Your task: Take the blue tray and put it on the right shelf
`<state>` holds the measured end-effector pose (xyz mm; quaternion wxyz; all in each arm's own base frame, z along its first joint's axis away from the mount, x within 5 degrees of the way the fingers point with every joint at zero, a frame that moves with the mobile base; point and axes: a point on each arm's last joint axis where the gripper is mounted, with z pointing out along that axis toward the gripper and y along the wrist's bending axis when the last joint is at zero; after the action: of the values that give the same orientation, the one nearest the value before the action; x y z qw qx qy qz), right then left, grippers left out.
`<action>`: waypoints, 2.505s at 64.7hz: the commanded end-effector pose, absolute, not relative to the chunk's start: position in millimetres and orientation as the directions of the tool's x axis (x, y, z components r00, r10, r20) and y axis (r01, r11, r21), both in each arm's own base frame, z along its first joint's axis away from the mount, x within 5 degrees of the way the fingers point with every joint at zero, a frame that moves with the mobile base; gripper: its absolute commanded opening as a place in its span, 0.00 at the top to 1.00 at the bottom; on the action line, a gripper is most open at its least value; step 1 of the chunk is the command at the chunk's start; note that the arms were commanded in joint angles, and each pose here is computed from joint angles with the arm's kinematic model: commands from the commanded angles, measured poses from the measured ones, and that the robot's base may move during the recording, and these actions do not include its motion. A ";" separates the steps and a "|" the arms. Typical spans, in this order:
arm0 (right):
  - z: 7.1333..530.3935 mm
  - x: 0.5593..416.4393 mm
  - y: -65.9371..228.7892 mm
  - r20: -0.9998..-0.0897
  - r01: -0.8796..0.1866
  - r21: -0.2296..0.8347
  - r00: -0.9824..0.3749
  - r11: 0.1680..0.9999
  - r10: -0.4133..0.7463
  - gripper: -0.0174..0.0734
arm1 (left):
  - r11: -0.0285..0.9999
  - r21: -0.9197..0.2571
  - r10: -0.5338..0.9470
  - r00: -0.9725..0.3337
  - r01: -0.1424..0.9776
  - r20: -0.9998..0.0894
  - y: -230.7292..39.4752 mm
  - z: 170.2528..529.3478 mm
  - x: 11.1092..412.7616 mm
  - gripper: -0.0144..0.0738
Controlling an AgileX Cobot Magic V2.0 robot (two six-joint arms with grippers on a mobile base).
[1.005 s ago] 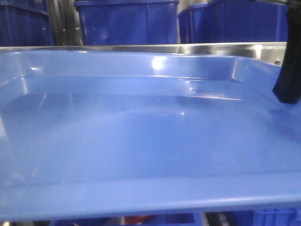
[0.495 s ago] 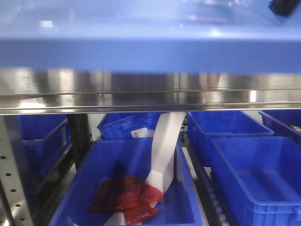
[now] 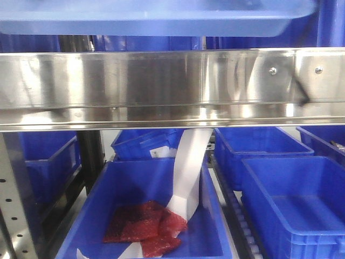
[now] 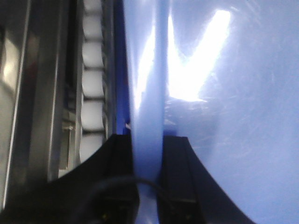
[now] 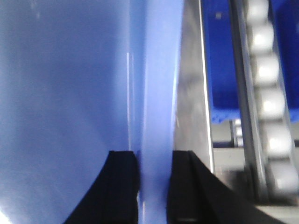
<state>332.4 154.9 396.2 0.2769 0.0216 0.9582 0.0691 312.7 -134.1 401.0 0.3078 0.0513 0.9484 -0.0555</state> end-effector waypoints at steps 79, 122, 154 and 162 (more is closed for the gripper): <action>397.0 413.6 171.3 -0.680 -0.073 0.264 -0.721 0.962 0.132 0.25 | 0.977 -0.214 -0.155 -0.697 -0.001 -0.701 -89.9 387.7 390.5 0.44; 394.7 418.2 167.8 -0.684 -0.066 0.266 -0.716 0.962 0.140 0.74 | 0.979 -0.205 -0.160 -0.661 -0.009 -0.733 -81.4 390.0 395.5 0.87; 477.6 343.3 180.2 -0.918 -0.262 0.176 -0.391 0.949 0.062 0.75 | 0.948 -0.297 -0.236 -0.363 0.119 -0.901 -70.9 459.5 310.4 0.89; 475.4 306.7 185.1 -0.962 -0.372 0.132 -0.273 0.919 0.028 0.75 | 0.940 -0.303 -0.259 -0.250 0.155 -0.933 -61.6 456.4 270.5 0.89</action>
<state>341.2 195.4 434.5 0.4942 -0.0834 0.8546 0.1355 301.9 -66.5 425.7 0.5237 -0.0403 0.8388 -0.1432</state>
